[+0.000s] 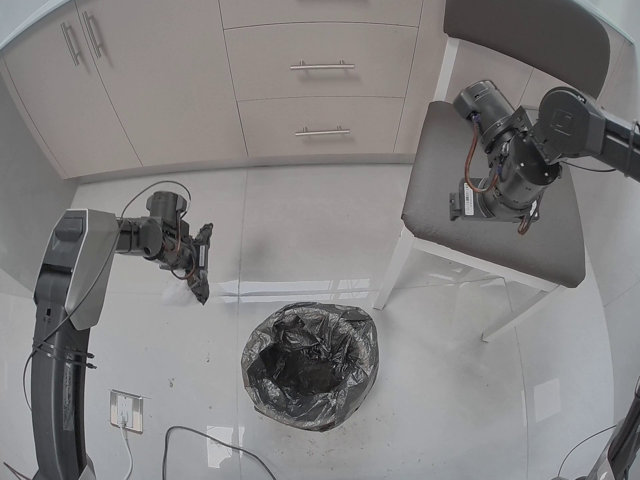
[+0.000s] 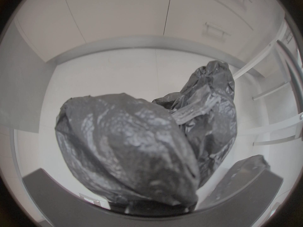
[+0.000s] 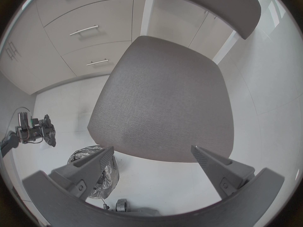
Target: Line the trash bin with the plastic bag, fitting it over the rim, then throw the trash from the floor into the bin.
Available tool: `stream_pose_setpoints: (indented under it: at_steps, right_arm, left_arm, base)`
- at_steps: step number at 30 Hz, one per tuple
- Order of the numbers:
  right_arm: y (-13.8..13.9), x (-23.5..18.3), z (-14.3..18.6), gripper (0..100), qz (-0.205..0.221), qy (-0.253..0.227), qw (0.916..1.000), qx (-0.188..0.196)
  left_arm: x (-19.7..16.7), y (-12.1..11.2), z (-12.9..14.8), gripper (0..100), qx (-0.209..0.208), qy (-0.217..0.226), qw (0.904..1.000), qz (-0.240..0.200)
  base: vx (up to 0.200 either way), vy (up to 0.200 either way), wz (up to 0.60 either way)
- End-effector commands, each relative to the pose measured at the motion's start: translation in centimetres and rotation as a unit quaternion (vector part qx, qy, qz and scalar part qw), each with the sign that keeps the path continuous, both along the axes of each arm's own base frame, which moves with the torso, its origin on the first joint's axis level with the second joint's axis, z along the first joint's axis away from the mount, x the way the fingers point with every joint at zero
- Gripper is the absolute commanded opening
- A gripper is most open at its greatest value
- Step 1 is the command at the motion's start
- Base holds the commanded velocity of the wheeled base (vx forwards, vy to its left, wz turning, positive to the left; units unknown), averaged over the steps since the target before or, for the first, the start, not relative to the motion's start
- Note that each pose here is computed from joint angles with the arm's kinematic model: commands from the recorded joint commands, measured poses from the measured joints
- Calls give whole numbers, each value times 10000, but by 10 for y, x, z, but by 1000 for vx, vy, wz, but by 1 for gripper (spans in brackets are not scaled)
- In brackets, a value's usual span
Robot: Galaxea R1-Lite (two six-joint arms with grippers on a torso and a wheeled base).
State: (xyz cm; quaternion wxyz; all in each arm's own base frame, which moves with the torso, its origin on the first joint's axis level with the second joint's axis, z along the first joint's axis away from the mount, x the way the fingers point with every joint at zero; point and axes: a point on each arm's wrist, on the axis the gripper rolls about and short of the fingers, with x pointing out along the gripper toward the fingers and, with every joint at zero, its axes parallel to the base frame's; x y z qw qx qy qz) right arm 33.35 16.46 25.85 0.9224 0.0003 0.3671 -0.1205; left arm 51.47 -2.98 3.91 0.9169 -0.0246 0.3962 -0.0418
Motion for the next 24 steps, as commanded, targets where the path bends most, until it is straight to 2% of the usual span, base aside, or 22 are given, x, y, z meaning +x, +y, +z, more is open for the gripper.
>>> stream_pose_setpoints:
  at_steps: [1,2,4,7,9,12,16,21,23,24]
  right_arm:
    - [-18,-34,42,100,64,-350,9992,178]
    - [-18,-35,43,100,64,-350,9992,178]
    - [-22,-47,52,100,107,-394,9989,209]
    - [-28,-59,61,100,149,-402,9987,260]
    - [-29,-62,63,100,184,-383,9987,296]
    - [-30,-70,67,100,314,-306,9983,382]
    - [-20,-71,64,100,464,-272,9979,367]
    - [-12,-68,59,100,569,-214,9975,348]
    - [-12,-68,59,100,569,-214,9975,348]
    - [-2,-66,52,100,667,-112,9973,275]
  left_arm:
    - [-29,-20,108,0,-55,-720,9971,-222]
    - [-29,-21,110,0,-51,-728,9971,-235]
    - [-45,-29,139,0,-79,-832,9960,-313]
    - [-63,-40,168,0,-293,-887,9952,-297]
    - [-68,-44,175,0,-381,-893,9949,-280]
    - [-100,-76,207,0,-924,-832,9919,-274]
    - [-134,-108,236,0,-1304,-834,9867,-495]
    - [-169,-134,268,0,-1448,-1243,9776,-885]
    - [-169,-134,268,0,-1448,-1243,9776,-885]
    - [-189,-150,288,0,-1611,-1600,9673,-1134]
  base:
    - [0,0,0]
    - [0,0,0]
    - [0,0,0]
    - [0,0,0]
    - [0,0,0]
    - [0,0,0]
    - [0,0,0]
    - [0,0,0]
    - [0,0,0]
    - [0,0,0]
